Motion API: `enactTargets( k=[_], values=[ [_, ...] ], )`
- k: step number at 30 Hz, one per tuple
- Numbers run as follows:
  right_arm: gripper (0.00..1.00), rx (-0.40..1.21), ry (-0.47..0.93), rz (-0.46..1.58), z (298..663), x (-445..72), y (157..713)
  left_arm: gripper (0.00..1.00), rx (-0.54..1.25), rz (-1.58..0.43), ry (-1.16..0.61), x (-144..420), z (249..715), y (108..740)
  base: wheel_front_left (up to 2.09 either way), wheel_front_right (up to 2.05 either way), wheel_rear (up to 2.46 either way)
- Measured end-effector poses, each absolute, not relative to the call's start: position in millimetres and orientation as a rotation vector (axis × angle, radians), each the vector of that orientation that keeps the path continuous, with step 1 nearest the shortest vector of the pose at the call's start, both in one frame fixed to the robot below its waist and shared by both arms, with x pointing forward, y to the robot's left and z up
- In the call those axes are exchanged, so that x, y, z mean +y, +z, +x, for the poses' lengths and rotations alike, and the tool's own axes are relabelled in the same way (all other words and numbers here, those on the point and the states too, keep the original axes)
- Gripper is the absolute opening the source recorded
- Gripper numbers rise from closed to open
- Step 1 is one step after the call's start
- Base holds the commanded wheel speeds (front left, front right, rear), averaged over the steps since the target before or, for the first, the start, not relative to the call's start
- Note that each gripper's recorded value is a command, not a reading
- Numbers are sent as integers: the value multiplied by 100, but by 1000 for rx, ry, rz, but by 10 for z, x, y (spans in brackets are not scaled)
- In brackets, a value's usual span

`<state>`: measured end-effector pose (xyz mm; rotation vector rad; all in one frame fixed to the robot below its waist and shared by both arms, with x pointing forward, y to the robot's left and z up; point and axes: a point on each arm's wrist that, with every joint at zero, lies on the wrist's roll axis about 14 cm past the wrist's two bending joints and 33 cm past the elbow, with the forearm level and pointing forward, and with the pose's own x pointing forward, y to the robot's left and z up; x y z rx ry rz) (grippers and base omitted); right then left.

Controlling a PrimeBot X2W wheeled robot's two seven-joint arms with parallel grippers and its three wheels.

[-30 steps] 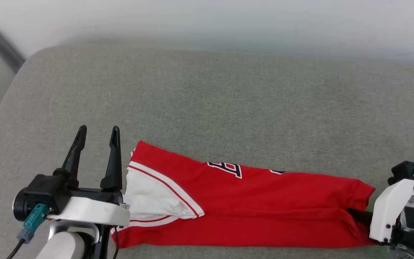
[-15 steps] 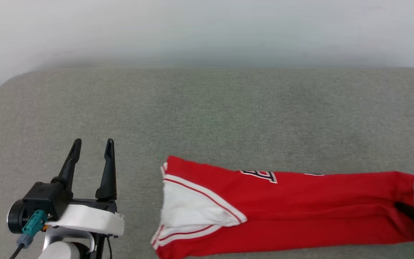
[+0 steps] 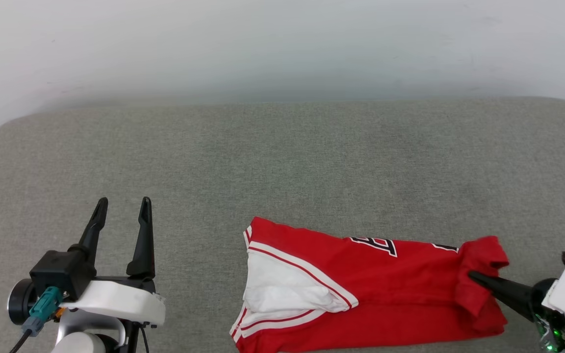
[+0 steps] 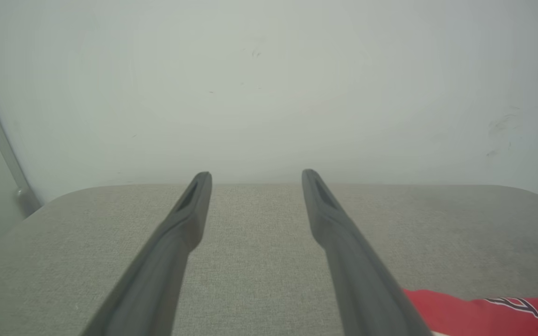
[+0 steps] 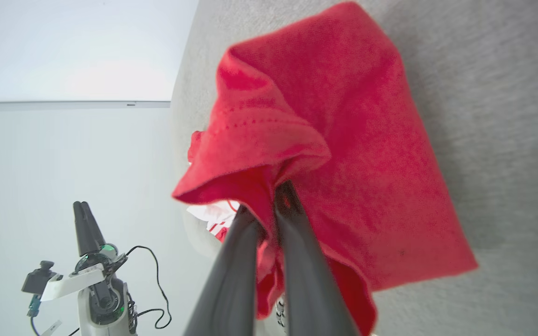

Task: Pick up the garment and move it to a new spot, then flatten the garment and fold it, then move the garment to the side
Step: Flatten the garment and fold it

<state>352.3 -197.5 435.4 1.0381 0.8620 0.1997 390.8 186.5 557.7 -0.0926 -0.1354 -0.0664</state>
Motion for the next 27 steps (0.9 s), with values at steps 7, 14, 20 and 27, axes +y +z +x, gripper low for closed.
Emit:
enactTargets(
  k=[7,14,20,27],
  values=[
    [0,896,458,1197,3618,-1285,4516,100,-121,-90,-50,1924,3838,5556,0,0,0],
    [0,957,654,1232,3681,-382,4592,100,-120,-96,-30,1983,3815,5571,0,0,0],
    [0,1034,703,1160,3607,130,4471,100,-123,-96,-8,2068,3769,5582,0,0,0],
    [44,1042,677,1079,3653,361,4317,100,-97,-101,23,2152,3735,5480,0,0,0]
  ],
)
